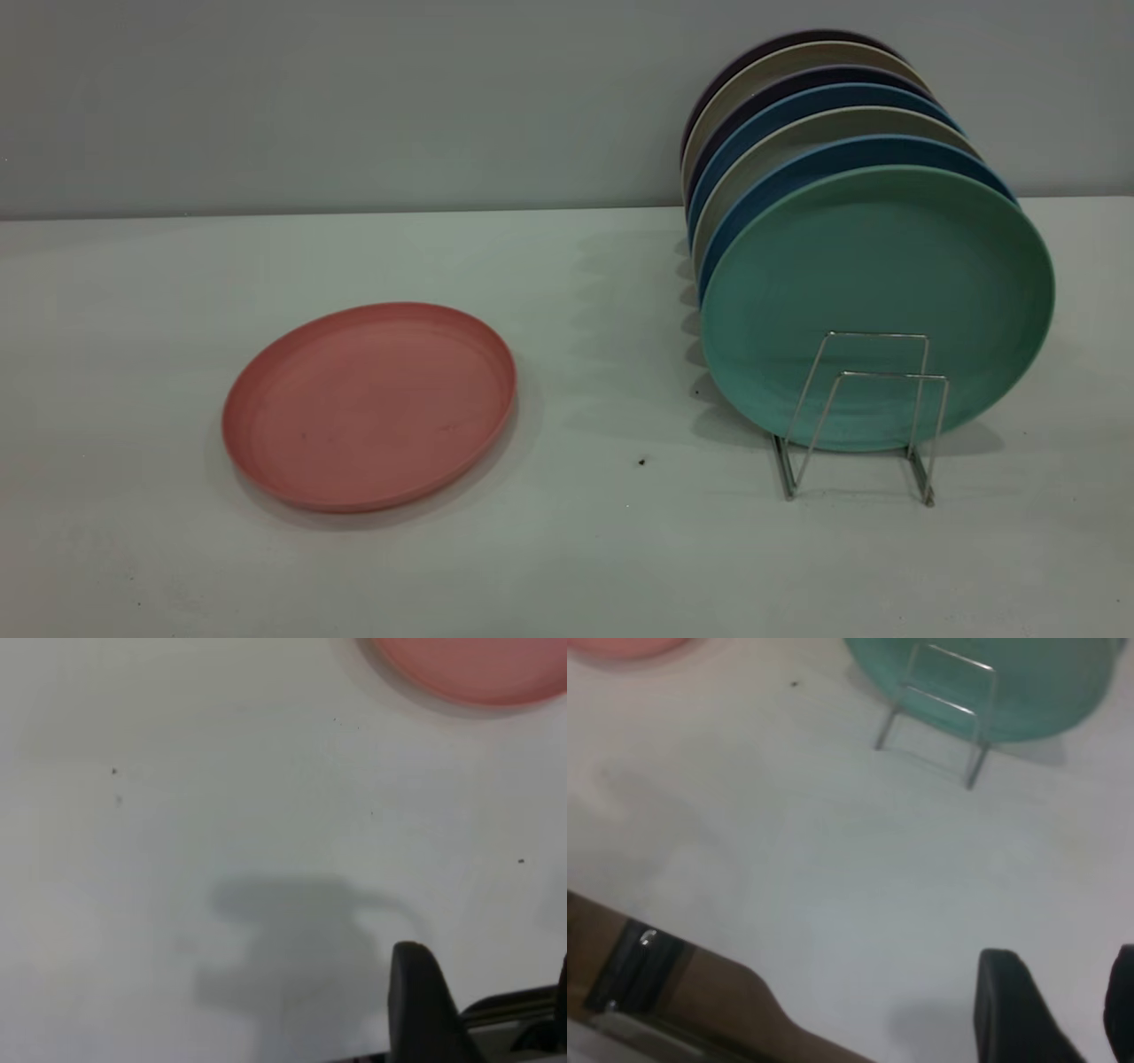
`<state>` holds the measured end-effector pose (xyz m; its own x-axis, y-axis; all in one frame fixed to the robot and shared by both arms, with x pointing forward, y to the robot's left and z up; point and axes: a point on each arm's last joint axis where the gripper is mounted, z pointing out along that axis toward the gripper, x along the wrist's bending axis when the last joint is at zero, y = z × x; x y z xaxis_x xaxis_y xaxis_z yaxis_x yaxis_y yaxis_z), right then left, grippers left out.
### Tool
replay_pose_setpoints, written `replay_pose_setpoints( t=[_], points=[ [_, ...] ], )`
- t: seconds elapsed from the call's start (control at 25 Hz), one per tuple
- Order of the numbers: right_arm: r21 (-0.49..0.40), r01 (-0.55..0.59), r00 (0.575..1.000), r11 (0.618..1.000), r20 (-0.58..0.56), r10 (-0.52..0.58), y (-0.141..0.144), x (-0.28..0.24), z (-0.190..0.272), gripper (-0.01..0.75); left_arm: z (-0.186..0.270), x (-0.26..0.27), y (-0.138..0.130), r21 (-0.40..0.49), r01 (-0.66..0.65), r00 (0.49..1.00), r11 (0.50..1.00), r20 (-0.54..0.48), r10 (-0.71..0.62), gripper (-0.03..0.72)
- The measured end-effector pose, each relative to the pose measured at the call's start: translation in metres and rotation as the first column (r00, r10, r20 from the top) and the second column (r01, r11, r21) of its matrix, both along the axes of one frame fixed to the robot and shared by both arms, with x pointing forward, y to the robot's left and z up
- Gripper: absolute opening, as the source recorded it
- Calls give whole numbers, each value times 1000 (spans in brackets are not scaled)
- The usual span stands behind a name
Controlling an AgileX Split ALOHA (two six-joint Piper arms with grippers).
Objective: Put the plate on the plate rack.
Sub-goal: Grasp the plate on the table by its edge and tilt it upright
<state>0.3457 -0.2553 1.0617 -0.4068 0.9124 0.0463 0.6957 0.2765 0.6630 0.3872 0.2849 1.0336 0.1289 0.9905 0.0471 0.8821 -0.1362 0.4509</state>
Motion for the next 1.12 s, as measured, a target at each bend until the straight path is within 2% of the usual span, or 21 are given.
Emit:
replay_pose_setpoints(
  t=[0.4, 0.68, 1.12],
  points=[
    [31, -84, 993, 996, -80, 86, 24, 51, -10, 276, -39, 68, -7, -3, -42, 992, 999, -119, 41, 367],
    [67, -134, 982, 989, -125, 141, 38, 78, -20, 276, -67, 108, 20, -41, -168, 968, 985, -198, 157, 362],
    [111, -184, 972, 977, -129, 198, 52, 106, -31, 276, -115, 172, 23, -156, -112, 959, 981, -276, 66, 360]
  ],
)
